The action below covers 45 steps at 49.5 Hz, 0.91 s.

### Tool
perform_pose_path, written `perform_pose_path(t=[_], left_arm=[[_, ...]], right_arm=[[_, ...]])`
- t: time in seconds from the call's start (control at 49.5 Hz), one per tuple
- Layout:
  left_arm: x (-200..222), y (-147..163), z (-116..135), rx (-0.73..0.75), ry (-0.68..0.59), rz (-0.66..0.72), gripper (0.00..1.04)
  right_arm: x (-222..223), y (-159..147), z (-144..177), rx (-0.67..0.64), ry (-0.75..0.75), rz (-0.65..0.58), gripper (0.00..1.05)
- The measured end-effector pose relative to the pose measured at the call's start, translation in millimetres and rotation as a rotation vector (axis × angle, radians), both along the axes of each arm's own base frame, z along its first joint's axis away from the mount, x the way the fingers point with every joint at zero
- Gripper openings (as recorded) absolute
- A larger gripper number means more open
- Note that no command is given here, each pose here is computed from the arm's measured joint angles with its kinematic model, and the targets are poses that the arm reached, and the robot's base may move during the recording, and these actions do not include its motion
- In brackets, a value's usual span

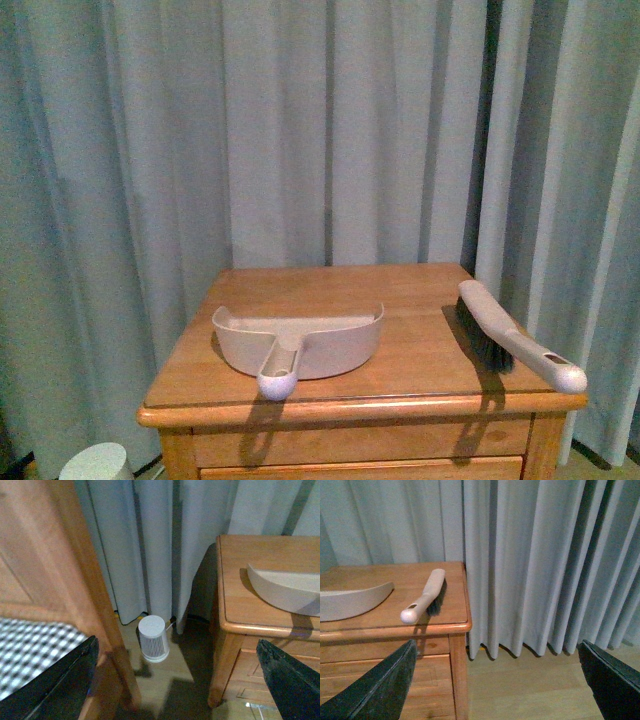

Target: Clean up trash

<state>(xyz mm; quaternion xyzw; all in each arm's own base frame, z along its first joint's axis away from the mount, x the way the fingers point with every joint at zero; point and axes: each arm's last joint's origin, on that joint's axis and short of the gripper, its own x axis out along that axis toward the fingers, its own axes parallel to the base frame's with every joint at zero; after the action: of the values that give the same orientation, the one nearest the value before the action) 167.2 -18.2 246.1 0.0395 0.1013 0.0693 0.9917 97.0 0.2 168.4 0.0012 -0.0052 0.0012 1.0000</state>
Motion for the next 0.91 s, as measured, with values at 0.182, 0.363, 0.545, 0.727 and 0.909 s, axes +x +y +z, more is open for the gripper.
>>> perform_pose_path(t=[0.182,0.363,0.545,0.727,0.909], left_arm=[[73,-33,49,0.075,0.163,-0.038,0.97],[137,-94,72,0.034,0.337,-0.113,0.97],[175,-148,38,0.012,0.460,-0.135,0.97],[194,-163,22,-0.013,0.514,-0.106,0.97],[201,-178,16,-0.064,0.535,-0.135,0.97]], right_arm=[[0,0,0,0.000,0.000,0.000,0.97],[0,0,0,0.000,0.000,0.000,0.97],[0,0,0,0.000,0.000,0.000,0.97],[0,0,0,0.000,0.000,0.000,0.97],[0,0,0,0.000,0.000,0.000,0.97]])
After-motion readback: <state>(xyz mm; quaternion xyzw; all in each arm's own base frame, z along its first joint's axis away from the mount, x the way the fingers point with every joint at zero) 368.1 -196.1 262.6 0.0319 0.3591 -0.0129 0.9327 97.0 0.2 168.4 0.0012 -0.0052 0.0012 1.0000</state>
